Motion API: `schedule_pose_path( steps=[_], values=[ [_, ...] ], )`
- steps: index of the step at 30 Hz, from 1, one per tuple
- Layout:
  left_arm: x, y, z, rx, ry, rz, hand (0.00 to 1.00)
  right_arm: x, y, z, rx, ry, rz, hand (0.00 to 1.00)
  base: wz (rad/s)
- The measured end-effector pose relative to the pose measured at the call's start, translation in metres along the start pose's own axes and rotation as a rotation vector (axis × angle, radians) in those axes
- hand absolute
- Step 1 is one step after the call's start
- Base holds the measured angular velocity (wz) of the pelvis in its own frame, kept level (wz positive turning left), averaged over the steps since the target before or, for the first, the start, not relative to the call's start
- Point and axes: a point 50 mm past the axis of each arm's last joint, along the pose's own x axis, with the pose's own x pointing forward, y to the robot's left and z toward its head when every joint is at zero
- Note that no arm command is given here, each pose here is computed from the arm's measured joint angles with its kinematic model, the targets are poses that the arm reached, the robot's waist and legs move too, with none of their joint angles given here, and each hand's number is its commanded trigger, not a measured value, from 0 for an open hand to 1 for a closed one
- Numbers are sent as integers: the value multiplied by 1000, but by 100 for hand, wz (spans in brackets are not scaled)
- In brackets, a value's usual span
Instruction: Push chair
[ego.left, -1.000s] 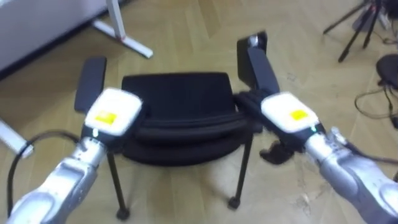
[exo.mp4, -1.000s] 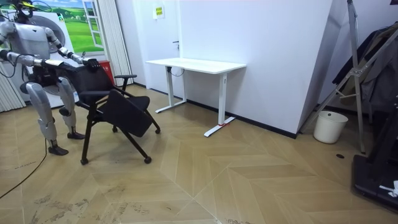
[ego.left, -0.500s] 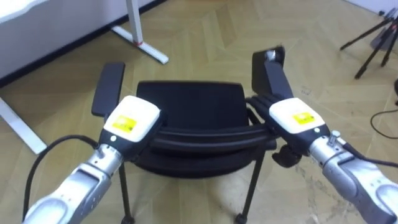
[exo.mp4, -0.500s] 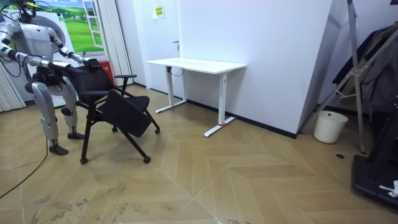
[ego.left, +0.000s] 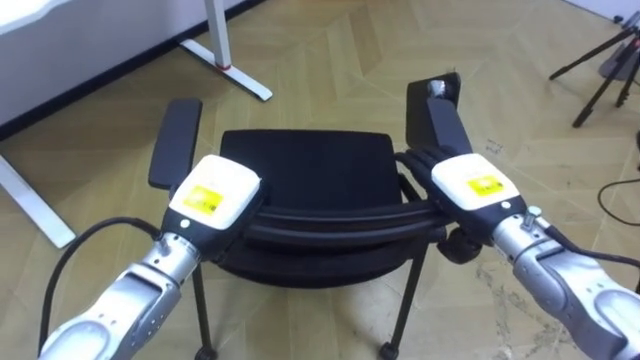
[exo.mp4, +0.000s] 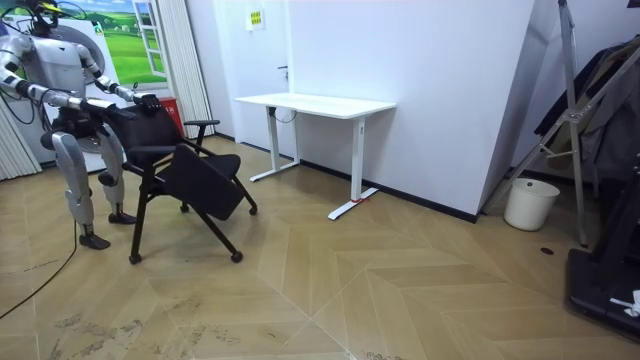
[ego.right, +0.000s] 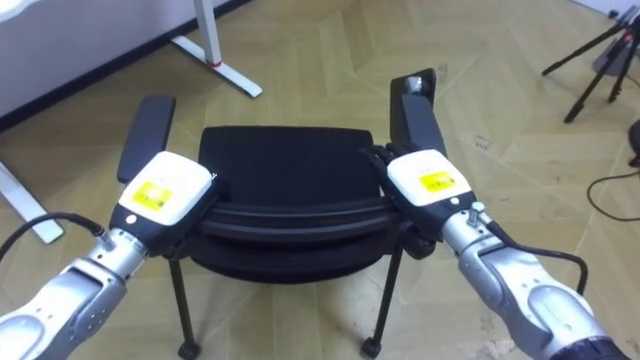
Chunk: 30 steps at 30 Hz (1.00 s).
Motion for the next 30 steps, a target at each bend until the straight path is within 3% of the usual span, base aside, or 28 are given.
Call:
schedule_pose_path(
  steps=[30],
  values=[
    [-2, -2, -1, -5, 10, -4, 100, 3, 2, 6, -77, -21, -33, 100, 3]
  ],
)
